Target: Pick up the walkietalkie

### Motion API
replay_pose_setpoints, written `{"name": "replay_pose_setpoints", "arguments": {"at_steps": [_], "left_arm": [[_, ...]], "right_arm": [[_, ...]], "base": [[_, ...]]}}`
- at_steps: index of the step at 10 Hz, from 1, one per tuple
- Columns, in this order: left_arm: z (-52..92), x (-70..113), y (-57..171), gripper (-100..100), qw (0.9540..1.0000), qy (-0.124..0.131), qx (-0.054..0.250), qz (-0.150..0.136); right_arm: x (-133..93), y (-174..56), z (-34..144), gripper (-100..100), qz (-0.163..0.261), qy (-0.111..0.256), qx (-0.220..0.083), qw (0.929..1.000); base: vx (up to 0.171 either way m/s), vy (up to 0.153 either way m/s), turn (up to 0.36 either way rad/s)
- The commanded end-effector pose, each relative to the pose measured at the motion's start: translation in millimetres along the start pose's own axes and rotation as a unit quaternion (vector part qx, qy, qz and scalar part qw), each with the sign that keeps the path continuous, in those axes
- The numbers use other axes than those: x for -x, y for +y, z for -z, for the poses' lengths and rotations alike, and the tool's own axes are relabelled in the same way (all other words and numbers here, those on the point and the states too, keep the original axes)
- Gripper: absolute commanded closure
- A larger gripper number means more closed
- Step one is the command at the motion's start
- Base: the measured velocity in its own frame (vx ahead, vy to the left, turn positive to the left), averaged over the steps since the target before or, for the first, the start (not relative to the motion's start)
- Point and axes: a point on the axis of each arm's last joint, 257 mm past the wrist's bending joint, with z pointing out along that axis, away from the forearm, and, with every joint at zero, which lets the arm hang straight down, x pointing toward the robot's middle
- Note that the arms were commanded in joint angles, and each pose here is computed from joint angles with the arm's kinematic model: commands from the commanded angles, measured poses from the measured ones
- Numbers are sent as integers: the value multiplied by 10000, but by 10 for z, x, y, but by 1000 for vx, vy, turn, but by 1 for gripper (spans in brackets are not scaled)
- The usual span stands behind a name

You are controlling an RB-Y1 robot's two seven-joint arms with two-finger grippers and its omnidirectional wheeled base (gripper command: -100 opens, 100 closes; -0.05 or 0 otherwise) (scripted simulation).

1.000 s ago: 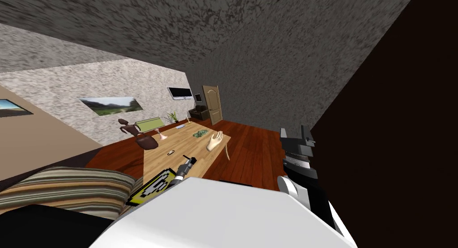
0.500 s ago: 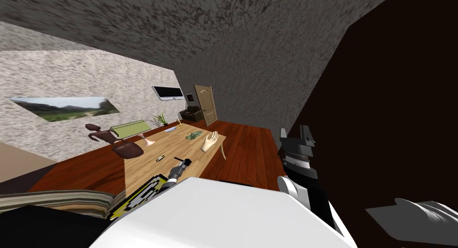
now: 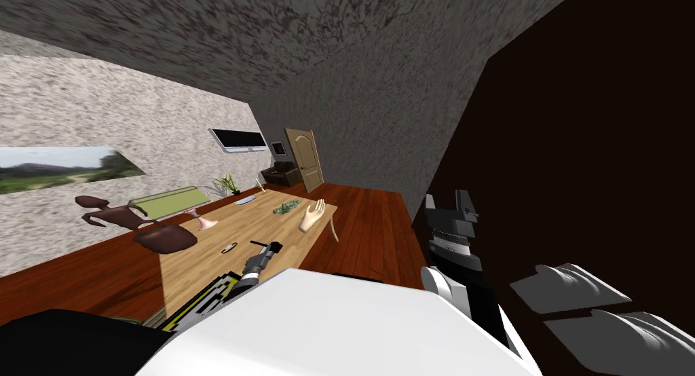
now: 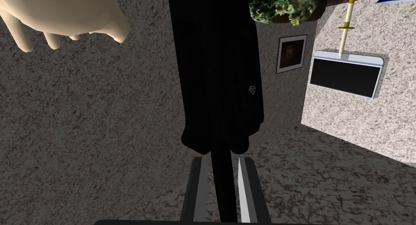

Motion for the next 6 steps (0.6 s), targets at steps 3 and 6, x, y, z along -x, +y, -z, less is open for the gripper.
{"name": "replay_pose_setpoints", "arguments": {"at_steps": [3,6], "left_arm": [[42,60,322,100,9987,-99,491,133],[51,62,333,0,9986,-110,505,147]], "right_arm": [[1,0,1,0,2,0,-1,10000],[2,0,1,0,3,0,-1,10000]], "base": [[-13,-25,-109],[3,2,6]]}}
